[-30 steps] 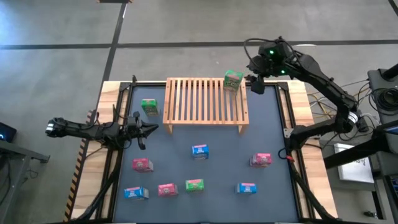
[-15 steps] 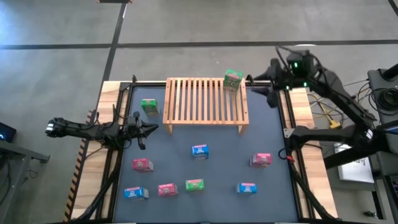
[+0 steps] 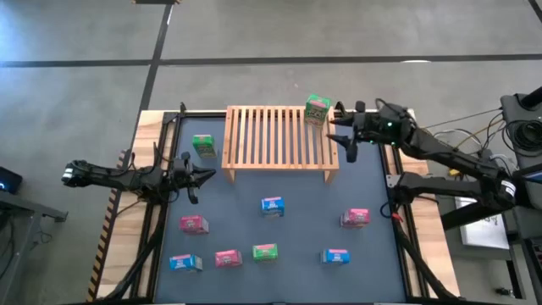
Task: Stack cereal on shelf
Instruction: Put the top right green cereal box on the shelf, then put the top green cereal box on the shelf aligned with the other green cereal box
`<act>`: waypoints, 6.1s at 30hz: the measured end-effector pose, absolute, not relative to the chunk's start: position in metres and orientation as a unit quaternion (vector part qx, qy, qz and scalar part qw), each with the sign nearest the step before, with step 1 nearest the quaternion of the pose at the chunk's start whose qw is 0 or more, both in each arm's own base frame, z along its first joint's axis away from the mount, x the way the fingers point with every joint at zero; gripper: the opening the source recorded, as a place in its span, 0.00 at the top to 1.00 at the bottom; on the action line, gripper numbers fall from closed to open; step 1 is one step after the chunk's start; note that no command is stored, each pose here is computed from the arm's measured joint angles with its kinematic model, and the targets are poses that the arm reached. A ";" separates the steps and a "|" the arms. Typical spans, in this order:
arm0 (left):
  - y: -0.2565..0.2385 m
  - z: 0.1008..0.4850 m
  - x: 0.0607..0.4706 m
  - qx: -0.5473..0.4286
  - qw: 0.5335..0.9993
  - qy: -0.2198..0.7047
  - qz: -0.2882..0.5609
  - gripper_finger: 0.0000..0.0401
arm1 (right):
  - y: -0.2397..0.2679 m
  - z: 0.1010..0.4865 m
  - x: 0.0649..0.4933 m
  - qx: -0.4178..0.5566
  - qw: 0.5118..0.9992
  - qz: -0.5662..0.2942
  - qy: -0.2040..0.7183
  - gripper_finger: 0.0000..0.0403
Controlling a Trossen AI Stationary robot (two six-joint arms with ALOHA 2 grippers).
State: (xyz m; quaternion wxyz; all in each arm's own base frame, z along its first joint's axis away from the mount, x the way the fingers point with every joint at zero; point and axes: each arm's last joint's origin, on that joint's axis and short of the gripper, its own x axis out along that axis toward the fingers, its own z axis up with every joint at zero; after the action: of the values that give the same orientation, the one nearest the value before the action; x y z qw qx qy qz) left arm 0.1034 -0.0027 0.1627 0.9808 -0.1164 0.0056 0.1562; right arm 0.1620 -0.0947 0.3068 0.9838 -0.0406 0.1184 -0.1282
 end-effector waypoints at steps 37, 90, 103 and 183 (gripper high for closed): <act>-0.003 0.163 0.103 -0.117 0.981 0.005 0.156 1.00 | -0.116 0.269 0.183 -0.046 0.949 -0.232 0.207 0.46; -0.003 0.163 0.103 -0.116 0.981 0.005 0.156 1.00 | 0.017 0.184 0.170 -0.058 0.992 -0.040 0.107 0.46; -0.003 0.164 0.103 -0.110 0.982 -0.001 0.156 1.00 | 0.018 0.197 0.174 -0.098 0.991 -0.037 0.086 0.46; 0.000 0.201 0.097 -0.019 0.968 -0.167 0.184 1.00 | 0.022 0.192 0.205 -0.101 0.985 -0.040 0.133 0.46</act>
State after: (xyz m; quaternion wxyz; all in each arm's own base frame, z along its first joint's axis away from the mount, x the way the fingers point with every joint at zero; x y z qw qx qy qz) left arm 0.0968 -0.0003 0.2014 0.9685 -0.0190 -0.1666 0.1841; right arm 0.2054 0.0218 0.1923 0.9852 -0.1010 0.1328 -0.0398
